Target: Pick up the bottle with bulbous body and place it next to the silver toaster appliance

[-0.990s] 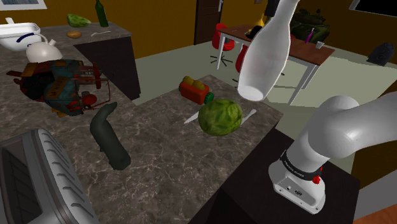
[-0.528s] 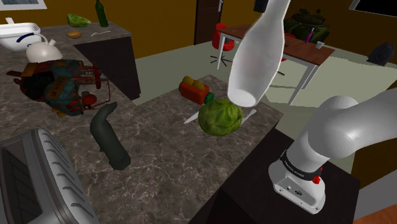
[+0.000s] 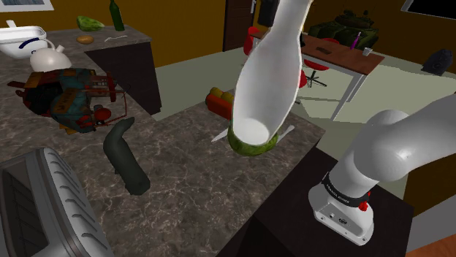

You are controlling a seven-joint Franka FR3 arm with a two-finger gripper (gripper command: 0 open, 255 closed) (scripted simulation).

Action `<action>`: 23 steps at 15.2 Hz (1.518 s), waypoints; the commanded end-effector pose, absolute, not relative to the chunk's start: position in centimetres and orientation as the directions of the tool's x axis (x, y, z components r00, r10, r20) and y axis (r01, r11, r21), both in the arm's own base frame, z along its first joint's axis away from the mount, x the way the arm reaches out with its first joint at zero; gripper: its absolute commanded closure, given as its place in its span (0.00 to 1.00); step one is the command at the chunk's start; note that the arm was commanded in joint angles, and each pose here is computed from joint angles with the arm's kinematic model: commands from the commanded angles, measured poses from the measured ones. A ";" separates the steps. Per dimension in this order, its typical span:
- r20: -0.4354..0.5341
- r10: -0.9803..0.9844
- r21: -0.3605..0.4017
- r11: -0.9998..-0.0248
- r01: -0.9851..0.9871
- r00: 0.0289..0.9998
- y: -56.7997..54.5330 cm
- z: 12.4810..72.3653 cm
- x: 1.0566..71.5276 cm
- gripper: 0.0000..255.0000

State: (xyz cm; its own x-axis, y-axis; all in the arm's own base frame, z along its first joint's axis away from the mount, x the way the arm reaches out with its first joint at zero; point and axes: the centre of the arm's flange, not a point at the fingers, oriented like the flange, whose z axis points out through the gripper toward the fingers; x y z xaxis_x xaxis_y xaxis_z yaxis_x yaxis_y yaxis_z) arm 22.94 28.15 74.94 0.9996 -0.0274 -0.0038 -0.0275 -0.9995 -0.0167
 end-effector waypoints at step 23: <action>-0.004 -0.029 -0.018 -0.999 -0.029 1.000 53.2 72.9 20.7 1.00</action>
State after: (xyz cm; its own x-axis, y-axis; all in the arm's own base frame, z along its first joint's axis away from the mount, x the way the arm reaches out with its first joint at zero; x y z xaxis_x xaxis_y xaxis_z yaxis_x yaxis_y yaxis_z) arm 20.68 53.24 73.40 0.9996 -0.0278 -0.0028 -0.0279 -0.9995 -0.0177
